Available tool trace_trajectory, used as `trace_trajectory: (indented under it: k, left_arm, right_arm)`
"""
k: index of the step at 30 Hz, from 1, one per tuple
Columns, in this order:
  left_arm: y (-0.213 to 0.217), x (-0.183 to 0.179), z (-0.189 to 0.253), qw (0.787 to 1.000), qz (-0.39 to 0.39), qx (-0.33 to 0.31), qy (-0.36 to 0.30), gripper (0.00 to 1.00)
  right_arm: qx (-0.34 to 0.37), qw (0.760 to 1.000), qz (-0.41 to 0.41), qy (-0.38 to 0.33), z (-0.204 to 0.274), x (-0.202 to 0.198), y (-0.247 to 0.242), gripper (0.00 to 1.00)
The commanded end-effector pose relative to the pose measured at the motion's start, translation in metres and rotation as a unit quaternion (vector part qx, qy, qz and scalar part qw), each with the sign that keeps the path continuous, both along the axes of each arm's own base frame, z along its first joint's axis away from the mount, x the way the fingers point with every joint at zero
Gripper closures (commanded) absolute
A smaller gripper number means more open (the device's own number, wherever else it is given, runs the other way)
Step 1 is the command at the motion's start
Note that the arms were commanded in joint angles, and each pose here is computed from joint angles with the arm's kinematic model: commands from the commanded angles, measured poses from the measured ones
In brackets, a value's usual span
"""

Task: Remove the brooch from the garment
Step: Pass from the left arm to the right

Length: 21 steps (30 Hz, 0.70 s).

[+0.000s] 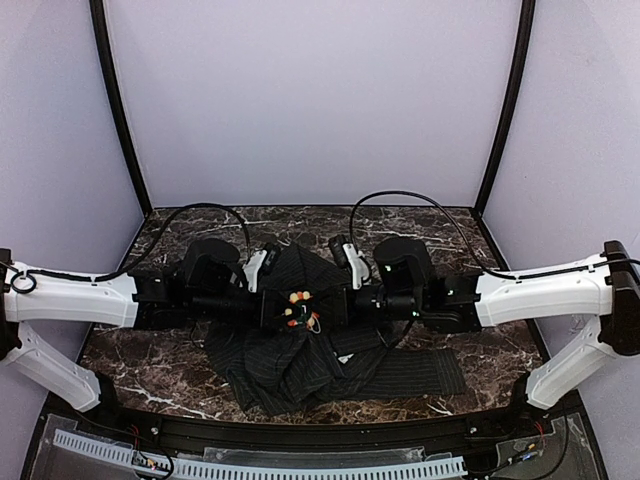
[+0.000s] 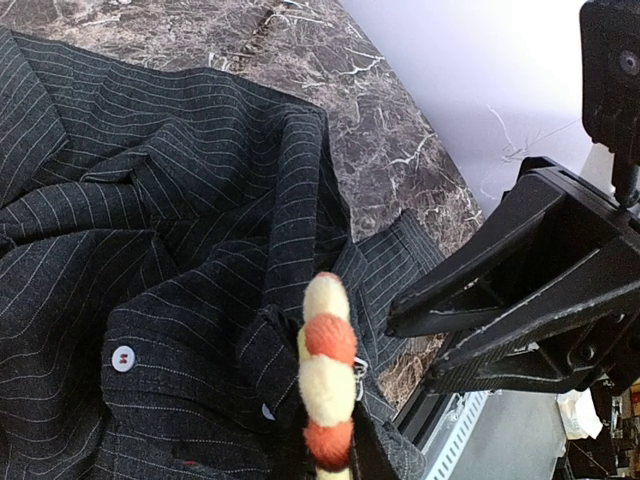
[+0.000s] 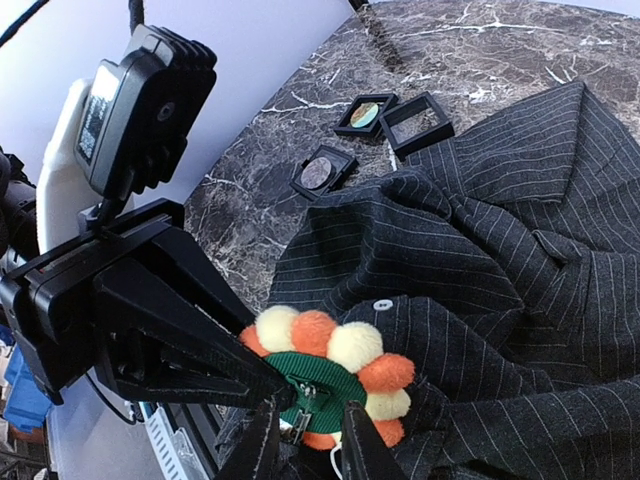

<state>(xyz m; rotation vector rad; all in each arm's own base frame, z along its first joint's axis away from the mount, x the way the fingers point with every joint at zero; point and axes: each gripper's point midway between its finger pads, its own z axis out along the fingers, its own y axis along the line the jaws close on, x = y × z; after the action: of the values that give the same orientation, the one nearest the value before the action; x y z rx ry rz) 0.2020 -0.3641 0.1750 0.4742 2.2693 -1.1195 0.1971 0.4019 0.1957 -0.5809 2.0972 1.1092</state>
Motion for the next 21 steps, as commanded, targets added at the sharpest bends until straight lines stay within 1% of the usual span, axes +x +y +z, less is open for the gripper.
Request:
trace_trajectory:
  k: [1,9,16,21]
  left_arm:
    - [-0.001,0.001,0.005,1.000,-0.001,0.000,0.000,0.99]
    - [-0.001,0.001,0.005,1.000,-0.002,0.000,-0.001,0.99]
    - [-0.002,0.001,0.005,1.000,-0.005,0.000,-0.002,0.99]
    - [-0.001,0.003,0.006,1.000,0.000,0.001,-0.006,0.99]
  right_arm:
    - [-0.018,1.000,0.000,-0.010,0.000,0.000,0.010,0.79]
    - [-0.051,0.998,-0.019,-0.012,-0.009,0.007,0.016,0.77]
    - [-0.065,0.997,-0.035,-0.009,-0.013,0.013,0.018,0.75]
    - [-0.108,0.992,-0.059,-0.003,-0.027,0.017,0.013,0.75]
